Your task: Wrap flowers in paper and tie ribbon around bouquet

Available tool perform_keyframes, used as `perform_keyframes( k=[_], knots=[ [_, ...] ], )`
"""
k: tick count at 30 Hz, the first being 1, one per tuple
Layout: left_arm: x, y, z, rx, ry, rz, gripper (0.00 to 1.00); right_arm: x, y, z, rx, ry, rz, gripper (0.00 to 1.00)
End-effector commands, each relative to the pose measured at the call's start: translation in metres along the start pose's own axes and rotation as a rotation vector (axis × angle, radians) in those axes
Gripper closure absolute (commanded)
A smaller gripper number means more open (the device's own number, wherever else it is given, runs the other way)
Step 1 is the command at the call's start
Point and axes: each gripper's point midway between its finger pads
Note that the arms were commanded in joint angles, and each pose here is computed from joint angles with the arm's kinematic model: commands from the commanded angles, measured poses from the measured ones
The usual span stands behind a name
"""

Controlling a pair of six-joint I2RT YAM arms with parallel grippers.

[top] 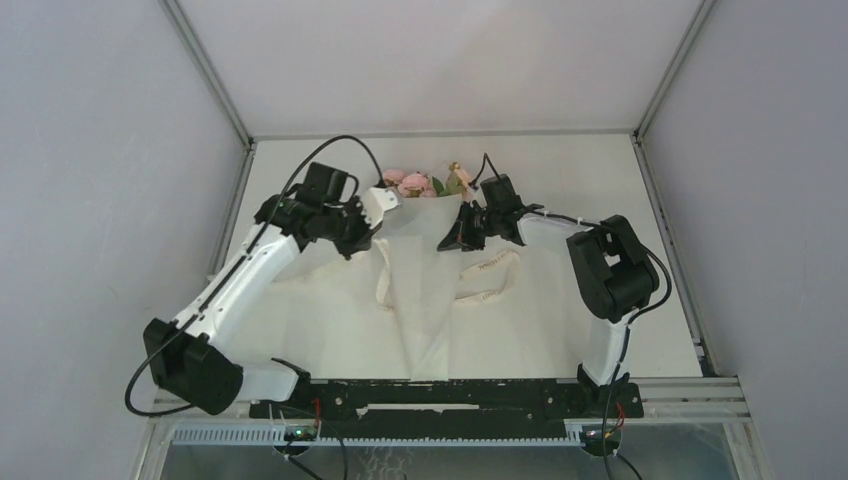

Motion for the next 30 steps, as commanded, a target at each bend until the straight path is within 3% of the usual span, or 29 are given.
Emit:
perform_keyframes(
  k=[1,6,14,19,24,30],
  knots=[
    [-0.037,0.044,-0.047,0.134,-0.246,-0.089,1.00,-0.001,-0.003,0.010,-0.003,0.047,-0.052,1.00],
    [-0.109,0.063,-0.064,0.226,-0.392,-0.056,1.00,-0.008,-0.018,-0.003,-0.003,0.001,-0.052,1.00],
    [-0.181,0.043,-0.066,0.270,-0.379,0.101,1.00,0.020,-0.023,-0.011,0.047,-0.142,-0.147,0.63],
    [-0.195,0.019,-0.072,0.257,-0.378,0.177,1.00,0.060,-0.029,-0.024,0.088,-0.310,-0.228,0.48],
    [-0.196,0.011,-0.077,0.250,-0.396,0.189,1.00,0.121,-0.016,-0.068,0.048,-0.519,-0.368,0.38],
    [-0.192,0.014,-0.077,0.240,-0.393,0.169,1.00,0.138,-0.003,-0.126,0.035,-0.698,-0.255,0.31]
  ],
)
Point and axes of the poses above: each gripper's point midway between its finger pads, its own x axis back along the fingers, its own z axis along the line the jaws close on, y = z × x, and after that the axes turned 6 degrees about -x, right-handed
